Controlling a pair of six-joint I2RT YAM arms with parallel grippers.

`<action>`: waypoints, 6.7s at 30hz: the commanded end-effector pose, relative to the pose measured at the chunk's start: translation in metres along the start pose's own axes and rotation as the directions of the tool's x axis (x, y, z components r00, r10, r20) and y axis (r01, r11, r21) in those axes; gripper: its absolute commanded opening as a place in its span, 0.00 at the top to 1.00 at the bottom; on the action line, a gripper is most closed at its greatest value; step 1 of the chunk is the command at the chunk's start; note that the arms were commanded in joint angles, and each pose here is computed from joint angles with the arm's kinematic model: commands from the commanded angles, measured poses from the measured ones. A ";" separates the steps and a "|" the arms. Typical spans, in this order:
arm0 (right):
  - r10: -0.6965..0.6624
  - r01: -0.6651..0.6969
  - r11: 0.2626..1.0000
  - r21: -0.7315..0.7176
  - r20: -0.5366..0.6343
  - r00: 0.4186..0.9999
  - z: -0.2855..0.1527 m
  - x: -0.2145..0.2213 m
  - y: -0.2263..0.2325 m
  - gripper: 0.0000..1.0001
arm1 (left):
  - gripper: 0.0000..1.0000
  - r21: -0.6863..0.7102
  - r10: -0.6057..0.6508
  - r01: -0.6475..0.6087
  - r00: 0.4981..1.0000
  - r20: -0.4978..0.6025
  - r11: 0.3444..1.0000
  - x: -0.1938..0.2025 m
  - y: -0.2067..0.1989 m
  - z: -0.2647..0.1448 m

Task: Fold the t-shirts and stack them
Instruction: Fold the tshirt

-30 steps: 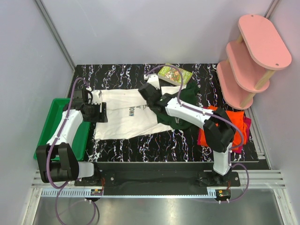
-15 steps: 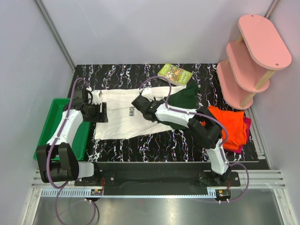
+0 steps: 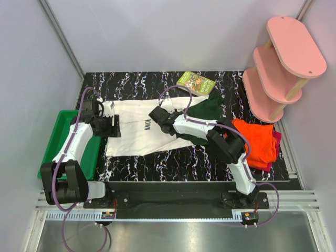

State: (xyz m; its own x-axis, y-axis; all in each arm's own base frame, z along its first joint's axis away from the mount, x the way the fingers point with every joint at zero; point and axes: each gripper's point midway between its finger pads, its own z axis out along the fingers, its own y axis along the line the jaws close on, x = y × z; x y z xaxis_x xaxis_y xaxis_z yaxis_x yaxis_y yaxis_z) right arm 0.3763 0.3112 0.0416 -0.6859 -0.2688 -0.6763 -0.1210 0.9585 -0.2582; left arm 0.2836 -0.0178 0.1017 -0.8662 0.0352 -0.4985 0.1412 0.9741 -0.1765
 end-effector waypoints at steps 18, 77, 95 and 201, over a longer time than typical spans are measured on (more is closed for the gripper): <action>0.047 -0.048 0.998 0.031 0.027 0.999 0.005 -0.018 -0.011 0.67 | 0.30 0.024 0.012 -0.012 1.000 0.025 1.000 -0.007 -0.004 0.000; 0.034 -0.034 0.999 0.000 0.016 0.999 0.003 -0.009 -0.001 0.66 | 0.30 0.026 0.004 -0.004 1.000 0.012 1.000 -0.006 -0.003 0.003; 0.057 -0.058 0.998 -0.037 -0.045 0.997 0.016 0.012 0.013 0.69 | 0.30 0.025 0.005 -0.005 1.000 0.004 1.000 -0.006 -0.002 0.005; 0.317 -0.324 0.944 0.058 0.100 0.943 -0.173 0.048 -0.138 1.00 | 0.54 -0.131 0.030 -0.100 0.891 -0.453 0.986 0.081 0.061 0.022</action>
State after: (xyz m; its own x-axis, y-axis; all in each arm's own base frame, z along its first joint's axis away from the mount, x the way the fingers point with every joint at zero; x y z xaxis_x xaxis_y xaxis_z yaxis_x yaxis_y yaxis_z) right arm 0.2262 0.1743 0.1483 -0.6683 0.0176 -0.7437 0.1438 0.9839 -0.1059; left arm 0.2322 0.0282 0.0384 -0.9806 0.1691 -0.0990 0.1758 0.9824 -0.0637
